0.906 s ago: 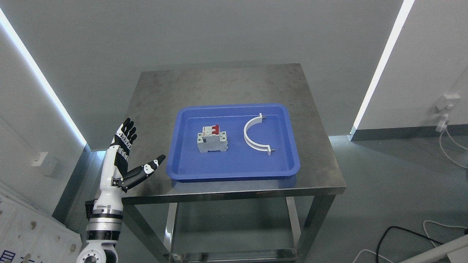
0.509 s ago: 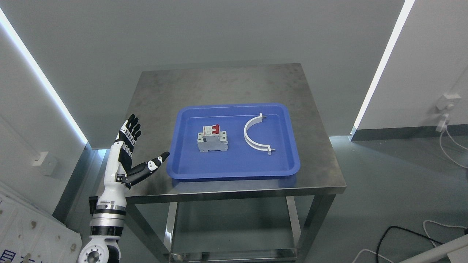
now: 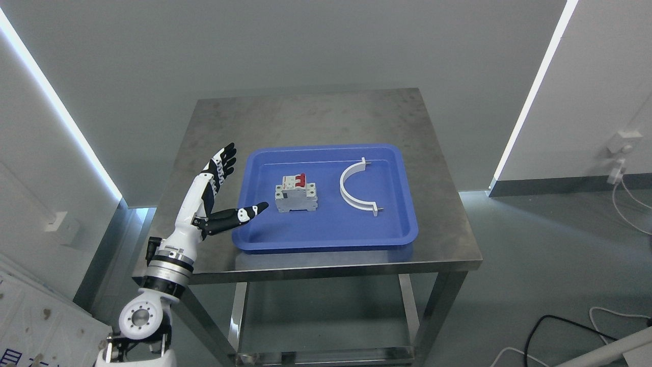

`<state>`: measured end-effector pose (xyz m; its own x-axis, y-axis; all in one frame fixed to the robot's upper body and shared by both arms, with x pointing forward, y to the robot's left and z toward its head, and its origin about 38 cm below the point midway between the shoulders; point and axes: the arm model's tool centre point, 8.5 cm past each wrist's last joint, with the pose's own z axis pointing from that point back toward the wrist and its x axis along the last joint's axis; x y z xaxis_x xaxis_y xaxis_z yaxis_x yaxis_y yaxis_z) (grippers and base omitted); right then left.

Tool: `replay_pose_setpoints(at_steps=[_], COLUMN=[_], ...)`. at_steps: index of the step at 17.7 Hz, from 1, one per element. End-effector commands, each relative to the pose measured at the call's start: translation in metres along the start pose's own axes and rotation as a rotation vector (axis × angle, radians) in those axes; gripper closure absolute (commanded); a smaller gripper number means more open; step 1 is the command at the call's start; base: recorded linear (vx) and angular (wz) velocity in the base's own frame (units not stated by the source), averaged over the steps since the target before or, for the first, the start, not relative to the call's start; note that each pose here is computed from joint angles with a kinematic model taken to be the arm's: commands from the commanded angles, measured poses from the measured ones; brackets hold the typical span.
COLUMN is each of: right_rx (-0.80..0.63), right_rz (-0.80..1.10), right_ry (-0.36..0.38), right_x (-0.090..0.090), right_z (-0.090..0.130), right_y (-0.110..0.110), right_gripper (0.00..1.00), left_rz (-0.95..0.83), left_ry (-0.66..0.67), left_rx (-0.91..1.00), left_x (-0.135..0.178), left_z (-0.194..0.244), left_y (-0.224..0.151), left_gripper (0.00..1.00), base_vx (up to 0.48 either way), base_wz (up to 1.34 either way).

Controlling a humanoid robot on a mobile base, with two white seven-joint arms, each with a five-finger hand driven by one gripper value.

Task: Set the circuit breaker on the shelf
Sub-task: 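Close the left hand around the grey circuit breaker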

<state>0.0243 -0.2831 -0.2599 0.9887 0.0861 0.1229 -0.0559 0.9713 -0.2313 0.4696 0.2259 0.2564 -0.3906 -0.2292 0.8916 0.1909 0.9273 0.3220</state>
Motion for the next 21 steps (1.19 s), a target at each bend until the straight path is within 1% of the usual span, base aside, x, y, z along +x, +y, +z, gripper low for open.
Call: replay_pose_setpoints(at_steps=[1,2,5,6,9,11,13,14,15,17,18,21], right_rx=[-0.014,-0.014,-0.014,-0.014,-0.014,-0.014,-0.014,-0.014,-0.014,-0.014,-0.014,-0.014], right_rz=[0.030,0.030,0.031,0.030,0.030,0.030,0.030,0.030,0.030,0.030,0.030,0.030], right_ry=[0.053,0.053,0.055,0.053,0.053,0.053,0.053,0.053,0.053,0.053,0.053,0.053], right_x=[-0.006,-0.006,-0.007,-0.006,-0.006,-0.006,-0.006,-0.006,-0.006,-0.006,-0.006,-0.006], right_z=[-0.001,-0.001,-0.001,-0.001,-0.001,-0.001,-0.001,-0.001,-0.001,-0.001,-0.001,-0.001], right_y=[-0.010,-0.010,-0.010,-0.010,-0.010,-0.010,-0.010,-0.010,-0.010,-0.010,-0.010,-0.010], right_gripper=[0.00,0.00,0.00,0.00,0.00,0.00,0.00,0.00,0.00,0.00,0.00,0.00], left_rz=[-0.131,-0.132,-0.237,-0.258,-0.232,-0.260,-0.296,-0.305,-0.303,-0.302,-0.299,-0.313], left_ry=[0.066,0.087,0.173,0.183,0.224,0.271,0.304,0.308,0.310,0.311,0.316,0.307], left_rx=[-0.182,-0.241,-0.303,-0.326,-0.348,-0.352,-0.344,-0.343,-0.339,-0.334,-0.337,-0.327], left_x=[0.026,0.023,0.007,0.007,-0.008,-0.019,-0.025,-0.025,-0.026,-0.027,-0.030,-0.037], left_z=[-0.041,-0.040,-0.042,-0.044,-0.050,-0.053,-0.055,-0.056,-0.055,-0.055,-0.055,-0.056], left_y=[-0.010,-0.014,-0.021,-0.023,-0.038,-0.047,-0.048,-0.048,-0.046,-0.044,-0.044,-0.042], left_gripper=[0.02,0.04,0.04,0.04,0.04,0.05,0.07,0.09,0.14,0.20,0.26,0.30], base_vx=[0.000,0.000,0.000,0.000,0.000,0.000,0.000,0.000,0.000,0.000,0.000,0.000], base_wz=[0.00,0.00,0.00,0.00,0.00,0.00,0.00,0.00,0.00,0.00,0.00,0.00])
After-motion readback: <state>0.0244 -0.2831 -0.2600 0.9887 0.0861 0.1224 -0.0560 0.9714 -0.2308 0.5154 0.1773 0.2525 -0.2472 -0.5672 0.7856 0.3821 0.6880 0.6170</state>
